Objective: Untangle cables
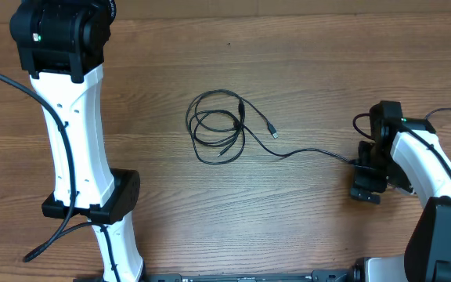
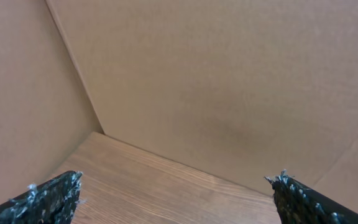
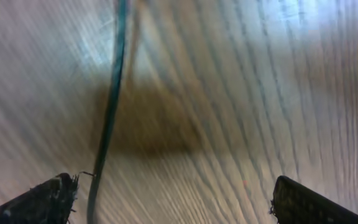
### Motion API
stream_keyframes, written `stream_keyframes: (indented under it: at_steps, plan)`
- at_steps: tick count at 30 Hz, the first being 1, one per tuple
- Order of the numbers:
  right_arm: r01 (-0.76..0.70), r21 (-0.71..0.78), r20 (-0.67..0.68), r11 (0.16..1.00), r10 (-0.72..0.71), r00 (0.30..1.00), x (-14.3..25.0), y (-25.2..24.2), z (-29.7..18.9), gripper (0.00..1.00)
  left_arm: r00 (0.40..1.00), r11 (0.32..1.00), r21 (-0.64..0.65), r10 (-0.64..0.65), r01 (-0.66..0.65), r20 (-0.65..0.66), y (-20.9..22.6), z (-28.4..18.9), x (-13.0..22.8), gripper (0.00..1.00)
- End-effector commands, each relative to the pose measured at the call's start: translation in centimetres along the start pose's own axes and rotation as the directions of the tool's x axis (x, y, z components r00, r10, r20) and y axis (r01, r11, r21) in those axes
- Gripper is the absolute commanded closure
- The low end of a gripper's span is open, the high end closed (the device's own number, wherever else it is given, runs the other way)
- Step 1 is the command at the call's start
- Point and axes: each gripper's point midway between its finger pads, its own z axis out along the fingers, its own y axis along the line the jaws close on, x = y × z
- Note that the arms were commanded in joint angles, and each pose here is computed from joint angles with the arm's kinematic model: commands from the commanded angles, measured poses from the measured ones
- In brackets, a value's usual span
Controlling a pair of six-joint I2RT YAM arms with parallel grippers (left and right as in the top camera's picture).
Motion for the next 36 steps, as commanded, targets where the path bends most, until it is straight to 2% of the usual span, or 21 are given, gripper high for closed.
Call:
stream_keyframes:
  at_steps: [1,6,11,16,26,27,32,34,35,36]
  plan:
    - [-0.122,-0.003,0.045,0.992,0.122,0.991,-2.0,-0.2,0.3,0.0,1.0,1.0,-0.025,0.019,-0.019,0.02,1.2,-0.7,-0.8,0.01]
    - [-0.18,-0.005,0.068,0.984,0.18,0.981,-5.1,0.1,0.4,0.0,1.0,0.999,-0.044,0.014,-0.013,0.019,2.1,-0.4,-0.8,0.0]
    - [-0.122,-0.043,0.074,0.992,0.125,0.989,-7.0,1.3,0.5,0.0,1.0,0.999,-0.046,0.014,-0.013,0.016,2.2,-0.3,-0.8,0.0]
    - [-0.111,-0.07,0.059,0.991,0.116,0.992,-6.8,2.1,0.7,0.0,1.0,0.999,-0.045,0.014,-0.013,0.016,2.2,-0.3,-0.8,0.0]
    - [-0.109,-0.03,-0.001,0.994,0.109,0.994,-5.6,1.4,3.4,0.0,1.0,0.999,-0.036,0.012,-0.011,0.012,2.0,-0.3,-0.7,0.0]
    - [-0.109,-0.034,-0.001,0.993,0.109,0.994,-5.6,1.6,3.4,0.07,1.0,0.999,-0.033,0.012,-0.011,0.012,1.9,-0.3,-0.7,0.0]
    - [-0.103,-0.047,-0.003,0.994,0.103,0.995,-5.6,1.9,3.4,0.67,1.0,1.0,-0.007,0.011,-0.011,0.008,1.5,-0.3,-0.6,0.0]
    - [-0.103,-0.048,-0.003,0.994,0.103,0.995,-5.6,1.9,3.4,0.87,1.0,1.0,-0.006,0.012,-0.012,0.008,1.4,-0.4,-0.6,0.0]
    - [-0.089,-0.055,-0.007,0.995,0.089,0.996,-5.5,2.1,3.3,0.96,1.0,1.0,-0.005,0.012,-0.012,0.007,1.4,-0.4,-0.6,0.01]
    - [-0.059,-0.073,-0.006,0.996,0.059,0.998,-5.5,2.5,3.3,0.96,1.0,1.0,-0.002,0.012,-0.012,0.006,1.3,-0.4,-0.6,0.0]
